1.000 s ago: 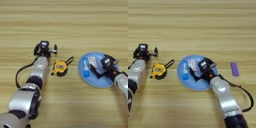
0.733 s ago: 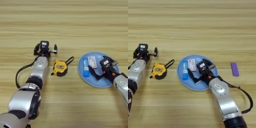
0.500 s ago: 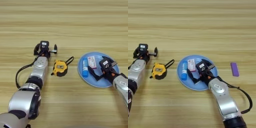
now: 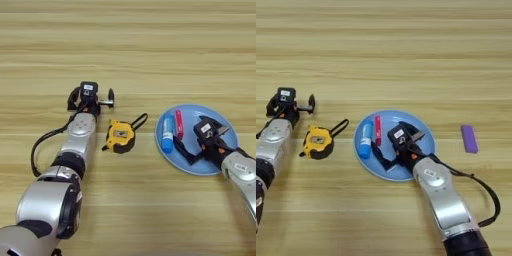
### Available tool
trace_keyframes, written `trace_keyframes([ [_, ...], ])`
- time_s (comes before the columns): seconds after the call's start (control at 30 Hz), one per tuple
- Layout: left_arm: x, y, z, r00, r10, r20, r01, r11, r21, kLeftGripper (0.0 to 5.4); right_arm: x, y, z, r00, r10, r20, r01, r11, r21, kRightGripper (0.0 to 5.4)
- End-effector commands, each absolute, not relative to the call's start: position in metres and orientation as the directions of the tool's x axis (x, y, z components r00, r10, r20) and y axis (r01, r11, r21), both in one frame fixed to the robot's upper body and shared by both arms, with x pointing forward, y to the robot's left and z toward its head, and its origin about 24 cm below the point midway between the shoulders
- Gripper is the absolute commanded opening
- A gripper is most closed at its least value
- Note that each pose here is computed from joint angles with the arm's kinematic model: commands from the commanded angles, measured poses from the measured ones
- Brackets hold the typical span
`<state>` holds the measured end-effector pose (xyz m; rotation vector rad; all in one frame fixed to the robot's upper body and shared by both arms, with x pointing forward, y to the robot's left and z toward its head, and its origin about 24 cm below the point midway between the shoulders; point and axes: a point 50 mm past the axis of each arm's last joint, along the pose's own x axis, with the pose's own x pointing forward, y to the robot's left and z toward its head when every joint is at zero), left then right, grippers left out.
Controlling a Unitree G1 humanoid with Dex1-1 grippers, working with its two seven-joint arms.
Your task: Move the objects on the table
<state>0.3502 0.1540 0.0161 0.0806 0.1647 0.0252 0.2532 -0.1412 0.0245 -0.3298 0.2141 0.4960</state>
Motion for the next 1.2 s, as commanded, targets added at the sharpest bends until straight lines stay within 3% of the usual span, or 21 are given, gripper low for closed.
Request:
trace_keyframes([
  [0.03,0.353,0.152,0.02,0.988,0.026,-0.153,-0.011,0.995,0.097,5.4,0.245,-0.147,0.004,0.837,0.395,-0.379,-0.501,0.832,-0.238,5.34],
  [0.8,0.353,0.152,0.02,0.988,0.024,-0.152,-0.009,0.995,0.098,5.4,0.251,-0.131,-0.002,0.857,0.39,-0.338,-0.471,0.859,-0.202,5.34],
  [1.2,0.353,0.153,0.02,0.988,0.024,-0.153,-0.009,0.995,0.098,5.4,0.252,-0.13,-0.002,0.858,0.391,-0.332,-0.468,0.861,-0.196,3.87],
])
